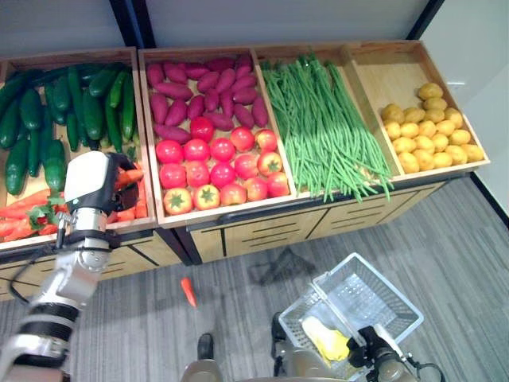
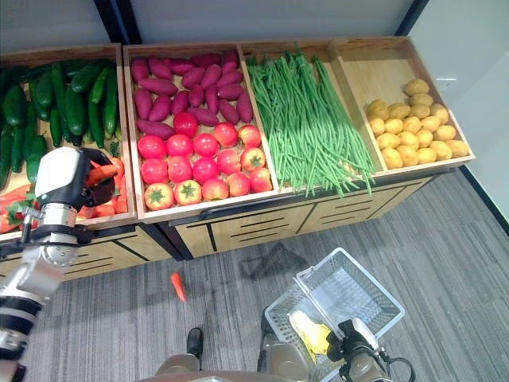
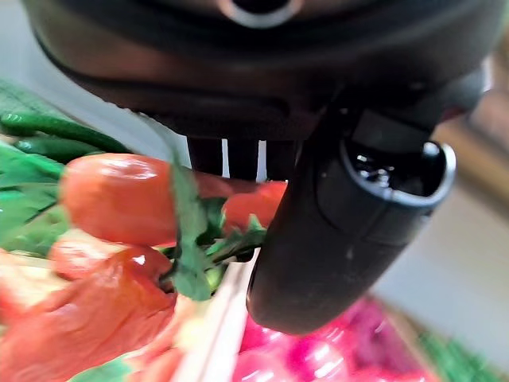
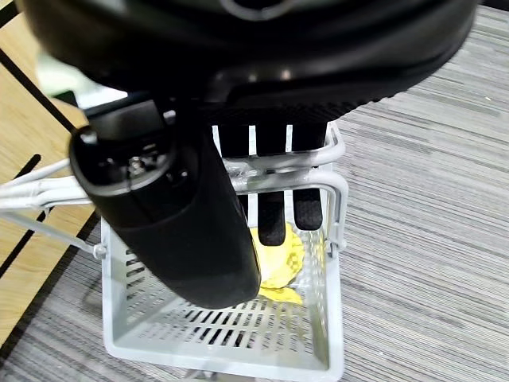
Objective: Get the vegetables into the basket
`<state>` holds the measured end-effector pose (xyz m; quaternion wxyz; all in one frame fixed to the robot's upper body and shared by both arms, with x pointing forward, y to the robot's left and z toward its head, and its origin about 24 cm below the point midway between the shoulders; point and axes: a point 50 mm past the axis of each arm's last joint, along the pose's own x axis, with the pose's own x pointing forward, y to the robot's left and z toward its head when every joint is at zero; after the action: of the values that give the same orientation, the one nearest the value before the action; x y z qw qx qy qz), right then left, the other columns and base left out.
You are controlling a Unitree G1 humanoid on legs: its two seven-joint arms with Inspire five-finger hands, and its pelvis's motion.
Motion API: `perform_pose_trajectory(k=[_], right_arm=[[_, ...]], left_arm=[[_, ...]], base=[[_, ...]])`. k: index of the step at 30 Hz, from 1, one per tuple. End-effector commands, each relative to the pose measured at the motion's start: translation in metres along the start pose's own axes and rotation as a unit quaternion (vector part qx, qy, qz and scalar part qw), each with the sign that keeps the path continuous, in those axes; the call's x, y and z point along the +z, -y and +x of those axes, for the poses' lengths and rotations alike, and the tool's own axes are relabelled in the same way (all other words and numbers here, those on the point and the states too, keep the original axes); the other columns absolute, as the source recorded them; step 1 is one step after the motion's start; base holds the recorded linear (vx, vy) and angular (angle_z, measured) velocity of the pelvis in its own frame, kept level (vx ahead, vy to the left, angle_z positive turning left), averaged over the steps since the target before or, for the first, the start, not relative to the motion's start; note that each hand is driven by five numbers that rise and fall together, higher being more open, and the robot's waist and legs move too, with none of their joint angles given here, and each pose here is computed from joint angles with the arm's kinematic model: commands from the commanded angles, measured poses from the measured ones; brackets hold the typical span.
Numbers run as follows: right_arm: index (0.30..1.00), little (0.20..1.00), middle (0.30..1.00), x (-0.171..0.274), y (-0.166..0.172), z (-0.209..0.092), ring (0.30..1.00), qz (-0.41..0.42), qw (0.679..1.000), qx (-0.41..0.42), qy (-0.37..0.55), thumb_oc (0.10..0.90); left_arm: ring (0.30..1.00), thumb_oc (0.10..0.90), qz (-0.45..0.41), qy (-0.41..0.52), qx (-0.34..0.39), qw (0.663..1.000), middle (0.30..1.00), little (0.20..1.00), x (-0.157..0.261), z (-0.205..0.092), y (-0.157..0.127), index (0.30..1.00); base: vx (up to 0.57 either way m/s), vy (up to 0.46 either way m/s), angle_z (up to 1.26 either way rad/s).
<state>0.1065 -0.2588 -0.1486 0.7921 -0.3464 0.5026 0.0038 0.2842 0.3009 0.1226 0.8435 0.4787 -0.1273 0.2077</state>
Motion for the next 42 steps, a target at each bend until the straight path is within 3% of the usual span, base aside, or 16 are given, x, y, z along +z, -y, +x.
perform_pose_trajectory(k=[1,11,21,22,24,26,27,28,29,30,31,32,33,42], right_arm=[[0.300,0.300,0.300,-0.014,0.025,0.001,0.300,-0.009,0.999,-0.044,-0.015,0.400],[0.300,0.300,0.300,-0.022,0.026,-0.002,0.300,0.022,0.998,-0.047,-0.019,0.400],[0.300,0.300,0.300,-0.027,0.028,-0.003,0.300,0.025,0.998,-0.049,-0.025,0.400],[0.300,0.300,0.300,-0.029,0.031,-0.003,0.300,0.028,0.998,-0.051,-0.027,0.400],[0.300,0.300,0.300,-0.032,0.035,-0.003,0.300,0.028,0.998,-0.056,-0.031,0.400],[0.300,0.300,0.300,-0.035,0.039,-0.004,0.300,0.028,0.997,-0.062,-0.034,0.400],[0.300,0.300,0.300,-0.034,0.039,-0.003,0.300,0.028,0.997,-0.062,-0.034,0.400],[0.300,0.300,0.300,-0.034,0.042,-0.003,0.300,0.027,0.997,-0.069,-0.031,0.400],[0.300,0.300,0.300,-0.034,0.041,-0.003,0.300,0.029,0.997,-0.069,-0.029,0.400],[0.300,0.300,0.300,-0.034,0.041,-0.004,0.300,0.032,0.996,-0.072,-0.030,0.400],[0.300,0.300,0.300,-0.037,0.041,-0.004,0.300,0.031,0.996,-0.072,-0.033,0.400],[0.300,0.300,0.300,-0.039,0.041,-0.005,0.300,0.028,0.996,-0.071,-0.036,0.400],[0.300,0.300,0.300,-0.040,0.040,-0.006,0.300,0.027,0.997,-0.069,-0.037,0.400],[0.300,0.300,0.300,-0.035,0.038,-0.004,0.300,0.019,0.998,-0.054,-0.029,0.400]], left_arm=[[0.300,0.400,-0.117,0.103,0.128,0.979,0.300,0.300,0.050,0.030,-0.041,0.300],[0.300,0.400,-0.301,0.119,0.077,0.943,0.300,0.300,0.072,0.002,-0.022,0.300],[0.300,0.400,-0.252,0.140,0.047,0.956,0.300,0.300,0.076,0.003,-0.018,0.300],[0.300,0.400,-0.147,0.147,0.028,0.978,0.300,0.300,0.067,0.006,-0.024,0.300],[0.300,0.400,-0.030,0.152,0.008,0.988,0.300,0.300,0.055,0.012,-0.035,0.300],[0.300,0.400,0.148,0.162,0.022,0.975,0.300,0.300,0.040,0.024,-0.058,0.300],[0.300,0.400,0.149,0.163,0.023,0.975,0.300,0.300,0.040,0.025,-0.058,0.300],[0.300,0.400,0.357,0.168,0.026,0.919,0.300,0.300,0.024,0.033,-0.087,0.300],[0.300,0.400,0.380,0.166,0.017,0.910,0.300,0.300,0.023,0.031,-0.088,0.300],[0.369,0.449,0.409,0.158,0.008,0.899,0.369,0.369,0.016,0.027,-0.090,0.369],[0.668,0.663,0.429,0.147,0.000,0.891,0.668,0.668,0.007,0.024,-0.092,0.668],[0.668,0.663,0.444,0.141,-0.007,0.885,0.668,0.668,0.001,0.022,-0.093,0.668],[1.000,0.900,0.457,0.148,-0.006,0.877,1.000,1.000,0.004,0.022,-0.095,1.000],[1.000,0.900,0.475,0.111,-0.069,0.870,1.000,1.000,-0.019,0.008,-0.089,1.000]], base=[[0.03,-0.001,-0.09],[0.04,-0.004,-0.23],[0.03,-0.017,-0.15],[0.03,-0.020,-0.01],[0.04,-0.002,-0.03],[0.02,-0.002,0.02],[0.01,-0.011,0.04],[0.01,-0.013,0.04],[0.00,0.000,0.00],[0.00,0.000,0.00],[0.00,0.000,0.00],[0.01,-0.006,0.08],[0.01,0.001,0.12],[0.00,0.002,0.07]])
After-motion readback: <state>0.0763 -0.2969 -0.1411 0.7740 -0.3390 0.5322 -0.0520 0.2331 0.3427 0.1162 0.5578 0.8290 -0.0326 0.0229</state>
